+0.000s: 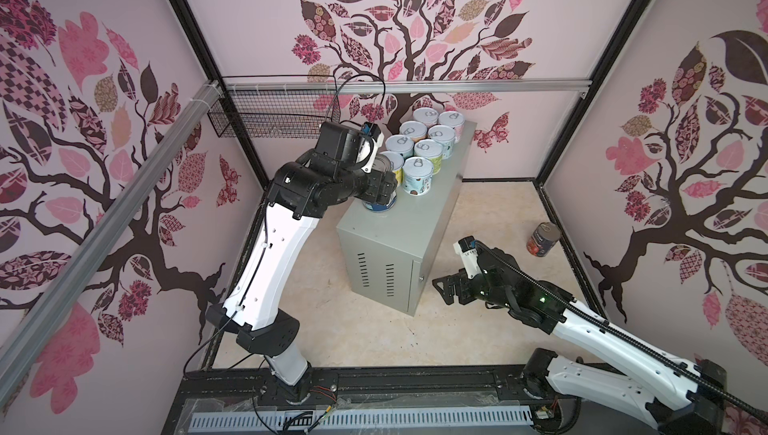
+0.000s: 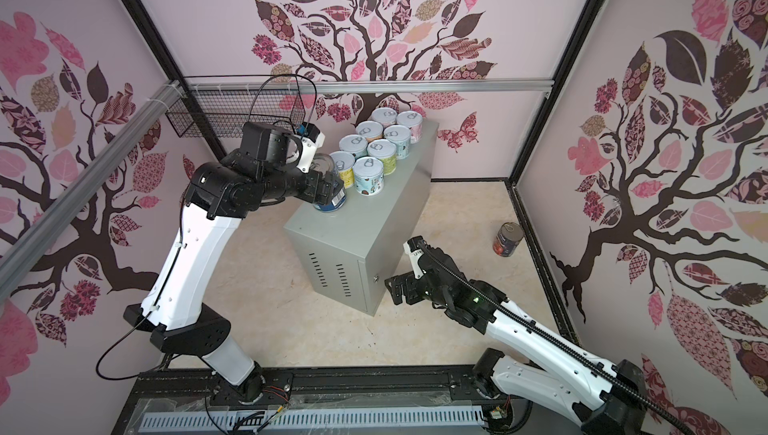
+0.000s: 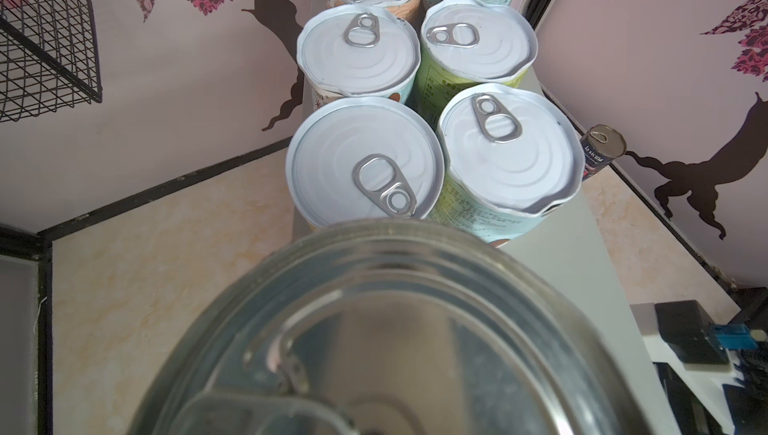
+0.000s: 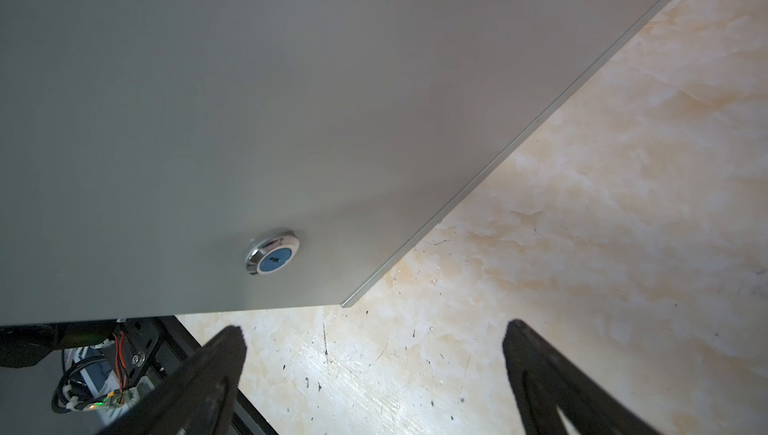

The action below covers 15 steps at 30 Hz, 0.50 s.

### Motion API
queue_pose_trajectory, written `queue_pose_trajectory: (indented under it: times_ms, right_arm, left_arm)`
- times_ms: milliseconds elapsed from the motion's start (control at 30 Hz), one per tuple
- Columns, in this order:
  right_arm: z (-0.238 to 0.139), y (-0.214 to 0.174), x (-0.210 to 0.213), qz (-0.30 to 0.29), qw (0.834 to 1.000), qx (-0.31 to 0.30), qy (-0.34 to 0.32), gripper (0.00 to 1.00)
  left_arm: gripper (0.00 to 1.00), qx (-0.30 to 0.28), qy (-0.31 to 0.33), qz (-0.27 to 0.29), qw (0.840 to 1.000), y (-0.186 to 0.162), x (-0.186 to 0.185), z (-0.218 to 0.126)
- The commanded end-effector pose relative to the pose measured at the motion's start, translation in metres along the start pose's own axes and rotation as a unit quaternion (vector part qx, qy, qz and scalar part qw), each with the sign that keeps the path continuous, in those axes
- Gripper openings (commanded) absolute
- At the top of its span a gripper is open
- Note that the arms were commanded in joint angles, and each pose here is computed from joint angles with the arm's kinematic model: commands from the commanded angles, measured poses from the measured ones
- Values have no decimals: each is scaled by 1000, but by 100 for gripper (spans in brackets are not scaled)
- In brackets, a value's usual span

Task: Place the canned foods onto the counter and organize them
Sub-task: 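Lower the blue can onto the box top in front of the grouped cans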

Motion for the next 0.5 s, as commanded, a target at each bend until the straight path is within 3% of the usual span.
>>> queue_pose_trajectory:
  times_ms: [0,467]
  right_arm:
    - [-2,-1,-2,4,1000,-4,-1,100]
    - [-7,-1,-3,13,1000,-7,-1,100]
  left_arm:
    - [90,-79,-4,7,997,27,-4,-26]
    - [98,-85,2,11,996,26,-4,-36]
Point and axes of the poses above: each gripper's point midway between its finger pads, its own z axis out along the fingers, its own x axis along the line the jaws close on, y = z × x, the point moved 6 cm from there along -z, back along the fingers, and after that the axes turned 2 degrees about -z, right-handed, at the moved point
